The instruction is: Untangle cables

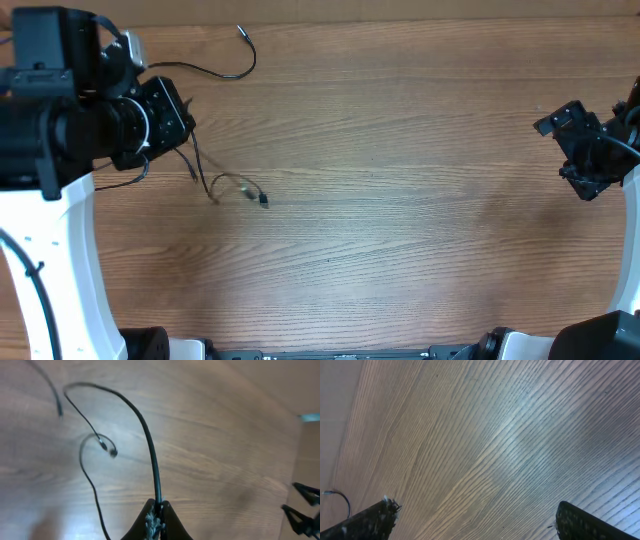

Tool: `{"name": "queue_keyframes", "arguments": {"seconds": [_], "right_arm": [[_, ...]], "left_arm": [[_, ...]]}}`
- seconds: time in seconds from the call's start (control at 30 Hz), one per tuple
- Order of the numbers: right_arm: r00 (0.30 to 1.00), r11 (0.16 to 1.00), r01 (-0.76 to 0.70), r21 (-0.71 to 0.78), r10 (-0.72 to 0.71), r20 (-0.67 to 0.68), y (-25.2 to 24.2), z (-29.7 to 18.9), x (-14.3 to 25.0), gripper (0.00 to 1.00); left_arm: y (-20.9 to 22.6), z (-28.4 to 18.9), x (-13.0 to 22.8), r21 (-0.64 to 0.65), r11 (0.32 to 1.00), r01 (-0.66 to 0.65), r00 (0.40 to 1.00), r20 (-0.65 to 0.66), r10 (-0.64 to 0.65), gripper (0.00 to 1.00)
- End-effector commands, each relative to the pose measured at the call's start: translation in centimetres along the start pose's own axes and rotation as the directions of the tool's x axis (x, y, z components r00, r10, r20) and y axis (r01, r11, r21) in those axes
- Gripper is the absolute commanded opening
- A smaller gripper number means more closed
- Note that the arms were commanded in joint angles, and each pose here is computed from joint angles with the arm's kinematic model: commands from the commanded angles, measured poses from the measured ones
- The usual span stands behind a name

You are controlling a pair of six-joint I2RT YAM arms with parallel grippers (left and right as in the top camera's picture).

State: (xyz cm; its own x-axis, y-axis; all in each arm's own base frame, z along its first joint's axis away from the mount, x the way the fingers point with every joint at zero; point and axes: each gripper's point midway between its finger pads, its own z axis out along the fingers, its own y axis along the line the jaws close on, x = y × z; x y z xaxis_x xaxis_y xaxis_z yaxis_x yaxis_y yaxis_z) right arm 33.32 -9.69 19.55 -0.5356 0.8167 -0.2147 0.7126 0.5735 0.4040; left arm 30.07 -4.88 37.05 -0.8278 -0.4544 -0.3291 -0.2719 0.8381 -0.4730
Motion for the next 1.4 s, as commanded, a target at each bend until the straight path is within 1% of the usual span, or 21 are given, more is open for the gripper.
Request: {"name": "queue_keyframes", "arguments": {"seconds": [0.0,0.07,0.13,0.17,0.2,0.27,0.33,0.4,0.47,0.5,0.53,0.6,0.67,0.8,0.87,0.97,1.03,1.23,1.33,1.37], "right_arm": [[1.000,1.000,0.002,-0.003,-0.002,0.019,0.1,-0.4,-0.4,1.00],[1.000,1.000,0.002,-0.002,-0.002,0.019,0.1,-0.4,-0.4,1.00],[1.000,1.000,0.002,-0.003,-0.002,0.019,0.1,-0.4,-0.4,1.00],[1.000,1.000,0.002,-0.002,-0.002,0.019,0.1,-0.4,-0.4,1.00],[1.000,1.000,0.003,-0.003,-0.002,0.019,0.1,-0.4,-0.4,1.00],[1.000,1.000,0.002,-0.003,-0.002,0.019,0.1,-0.4,-0.4,1.00],[1.000,1.000,0.002,-0.003,-0.002,0.019,0.1,-0.4,-0.4,1.00],[1.000,1.000,0.002,-0.003,-0.002,0.019,0.1,-0.4,-0.4,1.00],[1.000,1.000,0.002,-0.003,-0.002,0.019,0.1,-0.4,-0.4,1.00],[1.000,1.000,0.002,-0.003,-0.002,0.019,0.1,-0.4,-0.4,1.00],[1.000,1.000,0.002,-0.003,-0.002,0.019,0.1,-0.4,-0.4,1.00],[1.000,1.000,0.002,-0.002,-0.002,0.019,0.1,-0.4,-0.4,1.00],[1.000,1.000,0.002,-0.002,-0.002,0.019,0.1,-0.4,-0.4,1.00],[1.000,1.000,0.002,-0.003,-0.002,0.019,0.1,-0.4,-0.4,1.00],[1.000,1.000,0.002,-0.002,-0.002,0.019,0.1,-0.4,-0.4,1.00],[1.000,1.000,0.002,-0.002,-0.002,0.019,0.1,-0.4,-0.4,1.00],[1.000,1.000,0.002,-0.003,-0.002,0.019,0.1,-0.4,-0.4,1.00],[1.000,1.000,0.002,-0.003,-0.002,0.019,0.1,-0.4,-0.4,1.00],[1.000,1.000,0.002,-0.003,-0.002,0.019,0.1,-0.4,-0.4,1.00],[1.000,1.000,0.002,-0.003,-0.002,0.019,0.1,-0.4,-0.4,1.00]], "left_arm": [[1.1,0.0,1.0,-0.040,0.998,0.056,0.998,-0.004,-0.056,0.04],[1.7,0.2,1.7,-0.058,0.992,0.115,0.993,-0.016,-0.116,0.04],[2.8,0.1,1.8,-0.096,0.978,0.186,0.983,0.008,-0.186,0.04],[5.2,-0.6,1.4,-0.179,0.941,0.288,0.957,0.099,-0.274,0.04],[6.2,-1.0,1.2,-0.207,0.920,0.332,0.941,0.142,-0.307,0.04],[7.9,-2.0,0.9,-0.229,0.879,0.419,0.902,0.214,-0.374,0.04],[10.3,-3.5,0.2,-0.256,0.832,0.493,0.858,0.304,-0.414,0.04],[13.0,-4.9,-0.5,-0.285,0.768,0.573,0.801,0.391,-0.453,0.04],[15.4,-5.8,-0.8,-0.296,0.704,0.645,0.746,0.444,-0.497,0.04],[17.4,-6.2,-0.8,-0.305,0.647,0.699,0.701,0.470,-0.536,0.04],[18.4,-6.3,-0.7,-0.312,0.614,0.725,0.678,0.481,-0.556,0.04],[20.8,-6.5,-0.2,-0.322,0.525,0.788,0.611,0.515,-0.601,0.04],[23.7,-6.7,-0.4,-0.336,0.438,0.834,0.550,0.575,-0.605,0.04],[27.8,-6.8,-1.8,-0.329,0.354,0.875,0.481,0.665,-0.571,0.04],[29.2,-6.5,-2.1,-0.322,0.313,0.894,0.448,0.683,-0.577,0.04],[31.2,-6.1,-2.1,-0.304,0.198,0.932,0.361,0.726,-0.586,0.04],[32.6,-5.8,-2.6,-0.317,0.155,0.936,0.347,0.748,-0.565,0.04],[36.7,-4.4,-4.3,-0.388,0.067,0.919,0.371,0.794,-0.481,0.04],[40.7,-4.2,-4.6,-0.458,-0.050,0.888,0.407,0.831,-0.380,0.04],[41.3,-4.1,-4.6,-0.466,-0.066,0.883,0.412,0.833,-0.370,0.04]]}}
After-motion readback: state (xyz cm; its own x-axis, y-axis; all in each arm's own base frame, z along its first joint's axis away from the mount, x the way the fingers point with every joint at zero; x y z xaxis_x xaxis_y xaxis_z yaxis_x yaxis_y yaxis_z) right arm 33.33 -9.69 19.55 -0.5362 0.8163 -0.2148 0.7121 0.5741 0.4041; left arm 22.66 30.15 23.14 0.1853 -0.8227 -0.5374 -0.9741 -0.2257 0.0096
